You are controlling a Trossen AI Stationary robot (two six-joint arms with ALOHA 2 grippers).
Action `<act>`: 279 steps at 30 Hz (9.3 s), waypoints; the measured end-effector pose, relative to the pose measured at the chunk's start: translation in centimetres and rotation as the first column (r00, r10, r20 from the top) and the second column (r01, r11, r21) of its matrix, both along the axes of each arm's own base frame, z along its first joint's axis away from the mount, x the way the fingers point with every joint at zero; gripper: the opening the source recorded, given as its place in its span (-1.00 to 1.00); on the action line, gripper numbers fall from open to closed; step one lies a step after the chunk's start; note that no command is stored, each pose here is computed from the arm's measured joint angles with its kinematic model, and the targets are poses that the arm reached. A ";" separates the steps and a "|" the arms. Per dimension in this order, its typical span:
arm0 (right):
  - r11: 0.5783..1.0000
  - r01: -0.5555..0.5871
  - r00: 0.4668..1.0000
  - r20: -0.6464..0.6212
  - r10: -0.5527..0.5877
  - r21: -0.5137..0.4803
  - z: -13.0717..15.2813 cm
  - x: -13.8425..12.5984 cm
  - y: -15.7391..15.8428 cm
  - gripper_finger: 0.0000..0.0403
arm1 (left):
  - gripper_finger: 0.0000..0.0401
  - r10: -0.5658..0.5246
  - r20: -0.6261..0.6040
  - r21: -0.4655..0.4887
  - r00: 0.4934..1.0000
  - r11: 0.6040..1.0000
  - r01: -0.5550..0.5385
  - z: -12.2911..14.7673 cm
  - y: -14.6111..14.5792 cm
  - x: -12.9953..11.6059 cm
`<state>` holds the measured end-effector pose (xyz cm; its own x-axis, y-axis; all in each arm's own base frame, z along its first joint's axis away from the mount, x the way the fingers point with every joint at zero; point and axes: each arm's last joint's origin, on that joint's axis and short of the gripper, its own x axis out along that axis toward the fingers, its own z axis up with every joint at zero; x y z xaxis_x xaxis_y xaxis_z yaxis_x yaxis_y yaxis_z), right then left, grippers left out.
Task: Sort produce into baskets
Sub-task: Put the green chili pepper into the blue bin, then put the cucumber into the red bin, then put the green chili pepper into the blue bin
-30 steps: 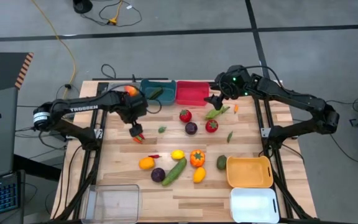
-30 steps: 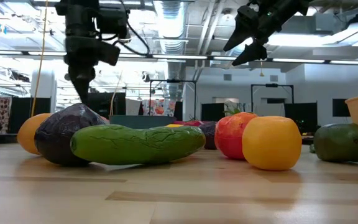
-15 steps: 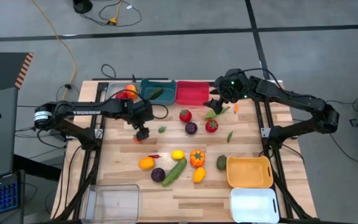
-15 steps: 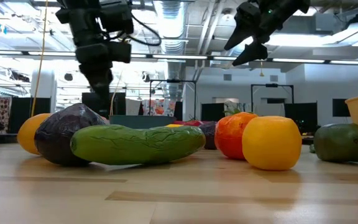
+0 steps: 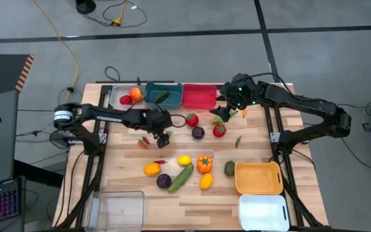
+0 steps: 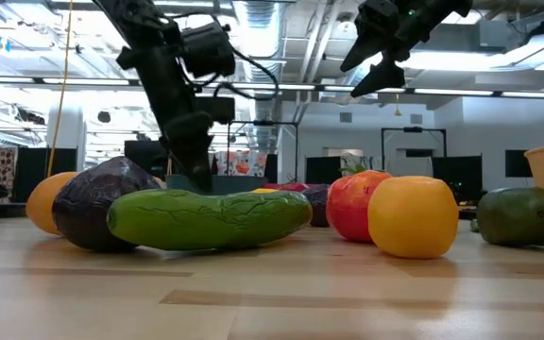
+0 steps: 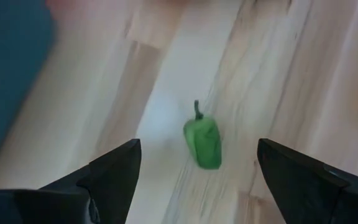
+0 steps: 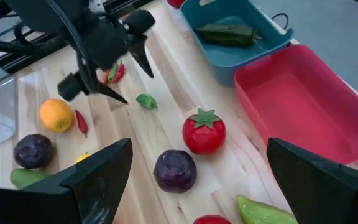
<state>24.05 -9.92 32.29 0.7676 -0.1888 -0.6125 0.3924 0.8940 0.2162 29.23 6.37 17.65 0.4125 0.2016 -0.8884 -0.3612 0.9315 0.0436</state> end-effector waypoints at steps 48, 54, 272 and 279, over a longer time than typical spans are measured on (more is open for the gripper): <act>1.000 0.000 1.000 -0.004 0.000 0.001 0.0 0.0 0.0 0.99 | -0.59 -0.118 -0.123 0.060 0.985 0.990 0.127 1.1 1.1 4.0; 1.000 0.000 1.000 -0.005 0.000 0.002 0.0 0.0 0.0 0.99 | -0.58 -0.160 -0.147 0.153 0.976 0.971 0.182 4.6 2.3 5.0; 0.974 0.227 0.623 -0.765 -0.160 -0.019 -6.0 2.3 -8.6 0.45 | -0.01 -0.042 0.523 0.184 0.851 0.981 -0.065 6.2 5.4 -13.3; 0.913 0.408 0.536 -0.812 -0.230 0.011 -8.4 0.1 -9.5 0.45 | -0.01 -0.059 0.514 0.201 0.856 0.978 -0.054 6.2 5.4 -13.3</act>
